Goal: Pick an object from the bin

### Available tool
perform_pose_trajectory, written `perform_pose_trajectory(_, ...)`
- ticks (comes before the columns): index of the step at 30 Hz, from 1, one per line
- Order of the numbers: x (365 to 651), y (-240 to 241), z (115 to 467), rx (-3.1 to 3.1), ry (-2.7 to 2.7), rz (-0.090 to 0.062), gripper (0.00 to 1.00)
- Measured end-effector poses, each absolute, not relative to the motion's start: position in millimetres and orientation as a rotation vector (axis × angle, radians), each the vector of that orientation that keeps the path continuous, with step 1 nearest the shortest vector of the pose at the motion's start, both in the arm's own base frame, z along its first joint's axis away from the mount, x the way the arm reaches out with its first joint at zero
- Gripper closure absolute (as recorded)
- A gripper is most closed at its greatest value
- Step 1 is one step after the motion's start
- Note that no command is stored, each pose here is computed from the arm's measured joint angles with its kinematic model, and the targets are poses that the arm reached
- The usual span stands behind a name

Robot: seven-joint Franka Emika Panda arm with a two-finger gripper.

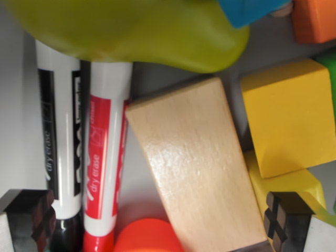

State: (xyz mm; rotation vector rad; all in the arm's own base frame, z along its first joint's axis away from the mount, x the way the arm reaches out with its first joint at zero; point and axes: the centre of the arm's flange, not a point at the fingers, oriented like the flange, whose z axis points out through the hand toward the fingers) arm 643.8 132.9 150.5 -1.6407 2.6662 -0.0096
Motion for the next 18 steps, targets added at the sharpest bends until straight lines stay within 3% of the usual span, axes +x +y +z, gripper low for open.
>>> perform_pose_trajectory(14,643.8,132.9,150.5,-1.641,2.666,-0.01,0.0)
perform_pose_trajectory(15,643.8,132.9,150.5,-1.641,2.666,-0.01,1.0)
perform_pose_trajectory(18,643.8,132.9,150.5,-1.641,2.666,-0.01,1.0)
